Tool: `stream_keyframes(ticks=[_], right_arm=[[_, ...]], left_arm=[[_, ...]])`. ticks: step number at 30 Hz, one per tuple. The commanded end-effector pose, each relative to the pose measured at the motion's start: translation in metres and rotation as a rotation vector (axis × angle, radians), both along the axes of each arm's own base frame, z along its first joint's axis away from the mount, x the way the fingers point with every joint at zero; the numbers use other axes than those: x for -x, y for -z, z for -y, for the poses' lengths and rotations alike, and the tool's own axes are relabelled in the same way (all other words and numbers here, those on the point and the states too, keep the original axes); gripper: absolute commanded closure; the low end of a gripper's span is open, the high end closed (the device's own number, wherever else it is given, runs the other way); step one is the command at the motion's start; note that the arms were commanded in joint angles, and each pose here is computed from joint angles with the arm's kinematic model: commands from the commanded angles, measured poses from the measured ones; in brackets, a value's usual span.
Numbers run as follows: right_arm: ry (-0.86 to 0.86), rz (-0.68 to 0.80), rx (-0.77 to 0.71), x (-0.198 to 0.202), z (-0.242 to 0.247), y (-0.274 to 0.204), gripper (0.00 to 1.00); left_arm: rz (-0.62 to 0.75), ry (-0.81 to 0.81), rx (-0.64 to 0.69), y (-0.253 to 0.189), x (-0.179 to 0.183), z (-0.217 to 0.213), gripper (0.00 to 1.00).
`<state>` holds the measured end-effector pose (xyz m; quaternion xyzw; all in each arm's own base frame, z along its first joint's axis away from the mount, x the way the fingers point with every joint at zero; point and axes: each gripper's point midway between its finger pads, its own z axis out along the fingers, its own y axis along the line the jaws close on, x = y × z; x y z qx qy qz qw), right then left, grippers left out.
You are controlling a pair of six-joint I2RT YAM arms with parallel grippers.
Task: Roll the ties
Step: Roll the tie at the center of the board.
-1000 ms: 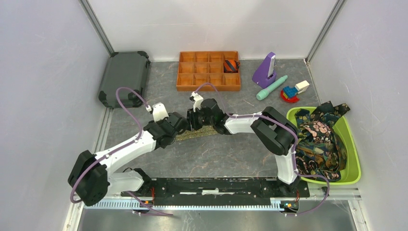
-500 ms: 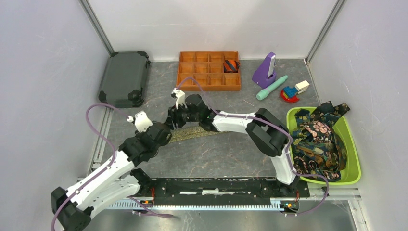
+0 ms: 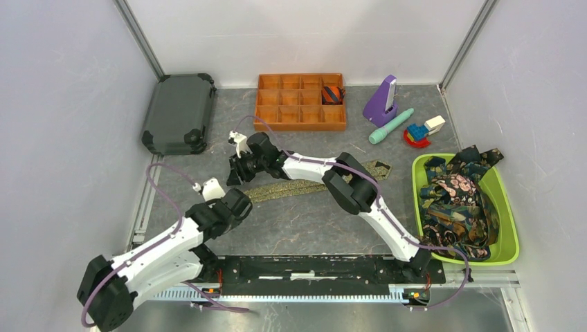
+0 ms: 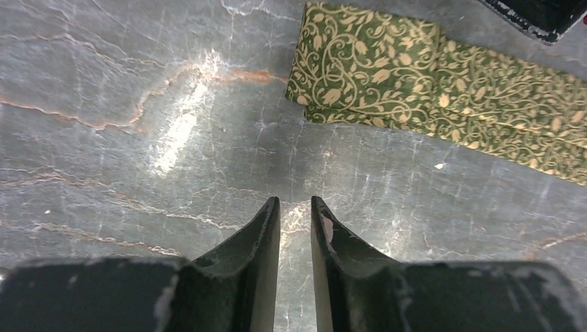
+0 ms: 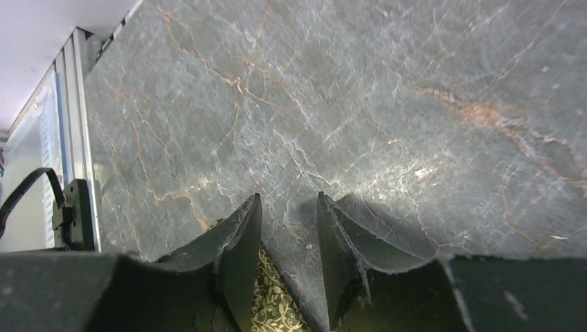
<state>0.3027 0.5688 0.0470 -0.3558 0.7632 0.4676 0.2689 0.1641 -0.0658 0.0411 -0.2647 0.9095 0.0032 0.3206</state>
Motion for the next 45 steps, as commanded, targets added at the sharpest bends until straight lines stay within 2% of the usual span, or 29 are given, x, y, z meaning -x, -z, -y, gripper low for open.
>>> stream_keyframes(ticks=[1, 8, 19, 41, 45], right_arm=[[-0.067, -0.004, -0.011, 0.004, -0.007, 0.000, 0.59], [-0.106, -0.038, 0.023, 0.013, 0.000, 0.028, 0.59], [-0.104, -0.056, 0.030, 0.016, 0.013, 0.033, 0.61], [-0.076, -0.071, 0.038, 0.014, 0.022, 0.033, 0.62], [-0.048, -0.051, 0.028, 0.003, 0.021, 0.024, 0.58]], left_arm=[[0.027, -0.040, 0.062, 0.008, -0.013, 0.015, 0.72], [0.049, -0.082, -0.034, 0.013, -0.023, 0.003, 0.76], [0.058, -0.128, -0.160, 0.013, -0.042, -0.009, 0.77], [0.064, -0.184, -0.199, 0.008, -0.064, -0.017, 0.79], [0.057, -0.167, -0.186, 0.007, -0.062, -0.015, 0.80]])
